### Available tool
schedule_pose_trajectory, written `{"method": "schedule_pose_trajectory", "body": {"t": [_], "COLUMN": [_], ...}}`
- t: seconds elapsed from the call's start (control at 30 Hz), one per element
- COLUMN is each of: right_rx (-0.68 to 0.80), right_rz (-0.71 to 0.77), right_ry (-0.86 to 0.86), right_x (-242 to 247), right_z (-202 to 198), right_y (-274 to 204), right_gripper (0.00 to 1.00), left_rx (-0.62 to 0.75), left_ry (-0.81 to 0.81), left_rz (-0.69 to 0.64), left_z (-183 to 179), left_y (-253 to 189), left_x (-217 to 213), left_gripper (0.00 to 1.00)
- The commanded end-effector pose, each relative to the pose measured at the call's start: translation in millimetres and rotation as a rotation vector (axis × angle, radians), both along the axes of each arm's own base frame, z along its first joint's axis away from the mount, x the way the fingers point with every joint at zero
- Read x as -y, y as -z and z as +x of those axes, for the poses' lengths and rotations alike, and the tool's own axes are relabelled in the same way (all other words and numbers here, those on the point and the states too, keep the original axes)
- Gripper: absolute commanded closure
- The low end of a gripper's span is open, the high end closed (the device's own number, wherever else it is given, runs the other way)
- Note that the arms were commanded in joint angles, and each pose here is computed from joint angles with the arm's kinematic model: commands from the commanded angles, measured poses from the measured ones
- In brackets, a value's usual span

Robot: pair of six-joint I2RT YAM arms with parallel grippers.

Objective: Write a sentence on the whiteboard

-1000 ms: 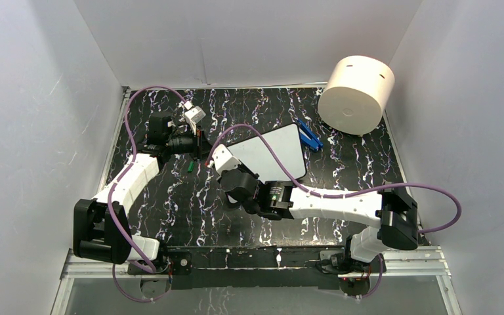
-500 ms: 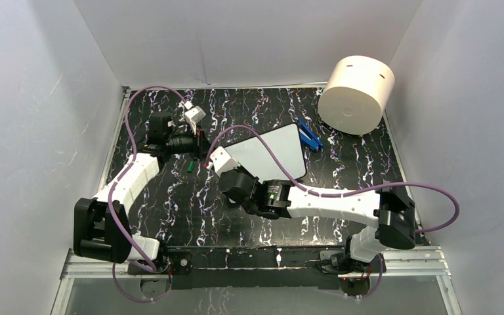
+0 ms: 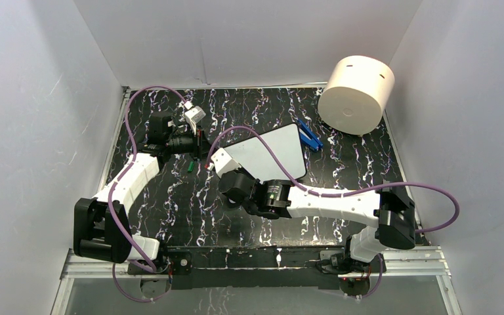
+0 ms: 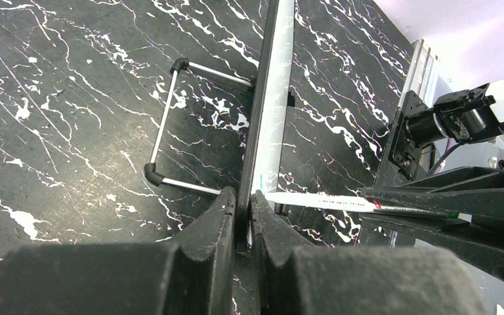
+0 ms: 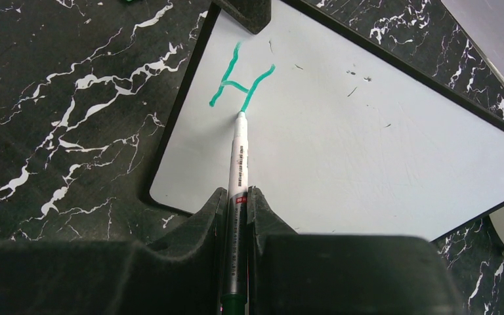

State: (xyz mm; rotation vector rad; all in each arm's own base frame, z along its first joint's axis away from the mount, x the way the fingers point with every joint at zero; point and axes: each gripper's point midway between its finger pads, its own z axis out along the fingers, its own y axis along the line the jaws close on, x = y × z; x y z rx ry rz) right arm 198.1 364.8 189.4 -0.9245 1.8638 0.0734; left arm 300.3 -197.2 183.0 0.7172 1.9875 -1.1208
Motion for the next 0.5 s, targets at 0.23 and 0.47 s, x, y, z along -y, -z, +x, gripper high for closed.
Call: {"method": "schedule_pose_trajectory", "body": {"t": [0.23,0.47], "right_rx": [0.029,0.056], "right_rz": [0.098,0.147], "right_ry": [0.011,0.021], "right_x": [0,8], "right_z": [4,4], "right_y": [-24,-34], "right_gripper": [1.0,1.0], "left_rx": [-0.03,-0.031], "left_ry": [-0.004,-0.004], "left_rz": [0.047,0.047], "left_z": [-2,-1], "left_y": [13,13], "left_x": [-1,-1], "left_gripper": [1.0,1.0]}}
